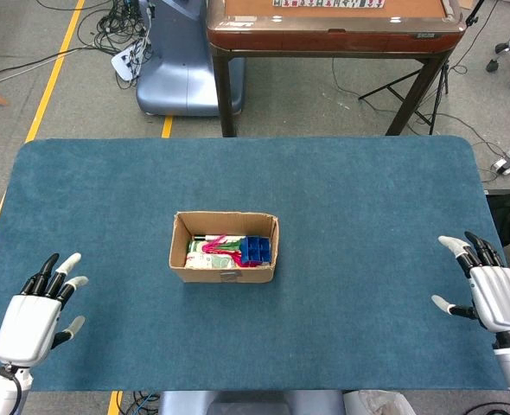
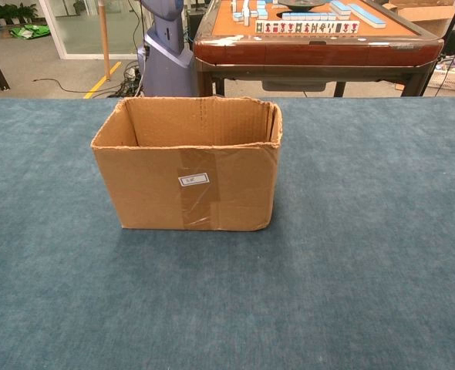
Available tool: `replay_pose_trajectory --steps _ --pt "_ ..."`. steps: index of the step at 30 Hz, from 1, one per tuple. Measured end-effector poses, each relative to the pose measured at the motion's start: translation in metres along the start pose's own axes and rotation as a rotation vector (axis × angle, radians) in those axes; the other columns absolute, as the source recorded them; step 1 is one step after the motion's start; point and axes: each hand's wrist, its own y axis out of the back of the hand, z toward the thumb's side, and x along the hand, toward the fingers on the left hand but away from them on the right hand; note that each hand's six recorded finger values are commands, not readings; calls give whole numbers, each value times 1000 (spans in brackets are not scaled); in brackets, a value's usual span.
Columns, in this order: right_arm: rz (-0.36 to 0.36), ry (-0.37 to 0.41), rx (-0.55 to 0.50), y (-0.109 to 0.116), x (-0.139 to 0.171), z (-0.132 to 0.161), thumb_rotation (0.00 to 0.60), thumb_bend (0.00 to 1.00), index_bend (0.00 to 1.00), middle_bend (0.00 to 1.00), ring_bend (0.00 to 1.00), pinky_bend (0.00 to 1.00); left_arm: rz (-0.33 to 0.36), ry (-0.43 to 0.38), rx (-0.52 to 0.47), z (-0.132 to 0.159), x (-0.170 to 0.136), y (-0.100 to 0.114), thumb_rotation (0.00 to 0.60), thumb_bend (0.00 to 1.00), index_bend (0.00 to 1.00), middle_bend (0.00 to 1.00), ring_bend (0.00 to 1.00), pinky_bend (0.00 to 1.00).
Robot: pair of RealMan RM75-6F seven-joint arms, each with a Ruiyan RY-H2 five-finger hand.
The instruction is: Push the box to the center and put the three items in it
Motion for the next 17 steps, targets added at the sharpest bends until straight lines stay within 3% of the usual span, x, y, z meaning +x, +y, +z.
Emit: replay_pose_trajectory --steps 7,17 --pt "12 -13 10 -3 -3 -1 600 42 164 191 31 107 -1 56 -1 -24 -19 -11 600 138 346 150 52 235" --pt "-16 -23 -9 7 2 -4 600 42 164 191 31 106 -150 163 -31 -53 -25 -42 600 139 344 166 65 228"
